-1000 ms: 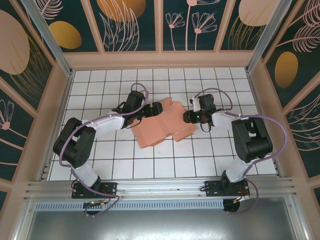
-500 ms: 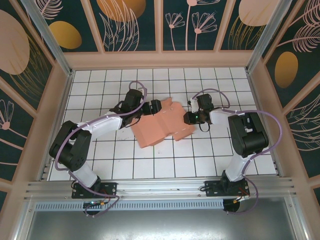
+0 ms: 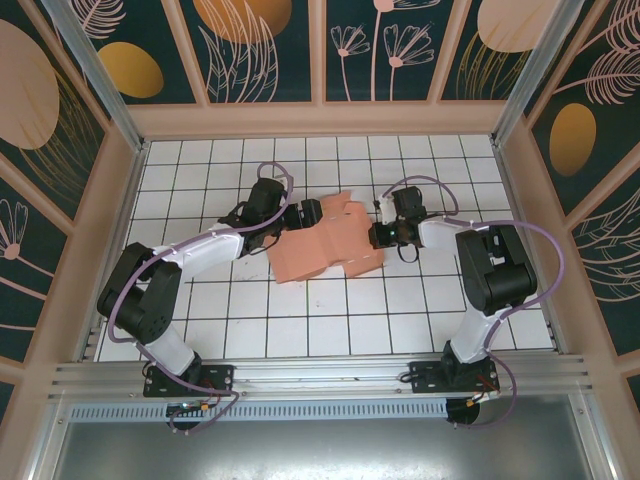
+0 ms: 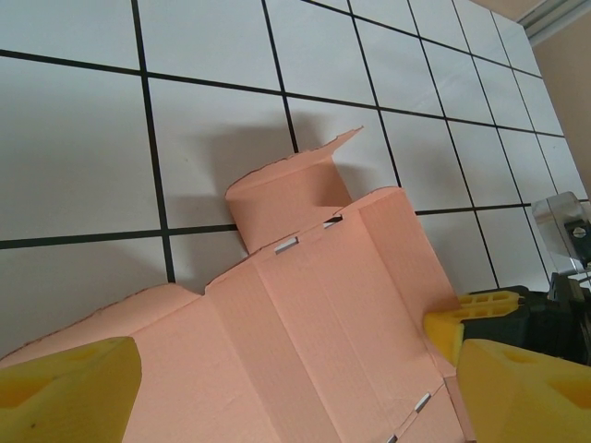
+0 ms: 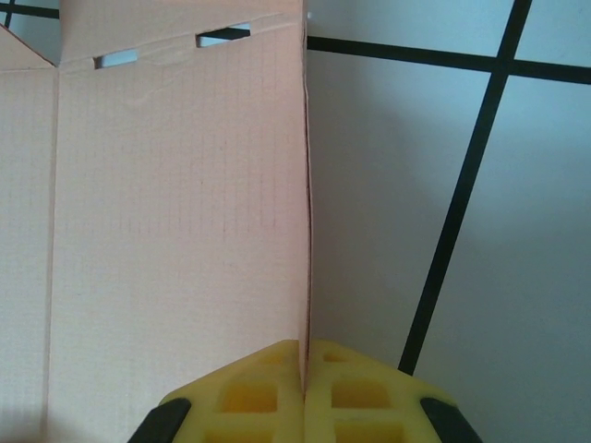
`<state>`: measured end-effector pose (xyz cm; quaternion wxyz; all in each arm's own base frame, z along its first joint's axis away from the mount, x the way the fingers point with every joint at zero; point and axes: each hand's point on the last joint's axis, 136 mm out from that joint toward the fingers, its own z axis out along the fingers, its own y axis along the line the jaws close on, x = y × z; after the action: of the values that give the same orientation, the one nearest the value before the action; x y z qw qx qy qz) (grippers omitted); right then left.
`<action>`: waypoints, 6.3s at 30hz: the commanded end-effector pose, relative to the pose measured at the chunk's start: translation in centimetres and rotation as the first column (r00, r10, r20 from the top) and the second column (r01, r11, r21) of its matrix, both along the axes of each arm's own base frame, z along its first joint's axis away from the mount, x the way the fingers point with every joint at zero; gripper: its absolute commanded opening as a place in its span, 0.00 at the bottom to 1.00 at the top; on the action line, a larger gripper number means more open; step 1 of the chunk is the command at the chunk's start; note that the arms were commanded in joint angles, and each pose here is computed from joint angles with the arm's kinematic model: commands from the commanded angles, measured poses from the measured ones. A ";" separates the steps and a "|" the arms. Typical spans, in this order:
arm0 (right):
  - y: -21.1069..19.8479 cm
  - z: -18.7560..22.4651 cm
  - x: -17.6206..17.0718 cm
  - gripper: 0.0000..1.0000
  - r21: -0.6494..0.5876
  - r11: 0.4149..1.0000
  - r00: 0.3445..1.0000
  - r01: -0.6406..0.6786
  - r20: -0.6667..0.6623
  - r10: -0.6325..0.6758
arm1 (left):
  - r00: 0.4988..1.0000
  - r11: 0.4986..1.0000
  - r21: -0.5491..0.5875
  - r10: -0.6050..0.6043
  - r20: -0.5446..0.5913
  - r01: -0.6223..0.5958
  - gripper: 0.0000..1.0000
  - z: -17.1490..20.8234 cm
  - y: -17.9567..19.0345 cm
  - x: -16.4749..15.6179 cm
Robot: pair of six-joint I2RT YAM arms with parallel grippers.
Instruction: Fold the paper box
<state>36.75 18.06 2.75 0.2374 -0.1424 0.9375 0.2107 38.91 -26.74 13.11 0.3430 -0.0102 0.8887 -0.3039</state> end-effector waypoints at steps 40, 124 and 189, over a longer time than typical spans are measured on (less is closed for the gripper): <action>-0.1 11.4 2.7 0.00 -0.763 0.499 0.593 0.411 0.639 0.489 | 0.974 0.971 -0.073 0.223 -0.047 -0.226 0.99 0.8 6.6 5.4; 5.6 16.7 1.0 0.00 -0.530 0.801 0.411 0.279 0.820 0.399 | 0.959 0.751 -0.652 -0.247 -0.137 0.100 0.00 0.8 2.5 -2.0; 4.0 11.1 3.4 0.00 -0.857 0.412 0.438 0.309 0.513 0.738 | 0.959 0.984 0.115 -0.160 0.234 0.136 0.98 3.6 8.5 6.3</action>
<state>39.66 21.99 12.22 0.5095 -0.4926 0.6130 -0.3491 44.71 -18.16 14.76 0.3905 0.0942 0.8718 -0.2804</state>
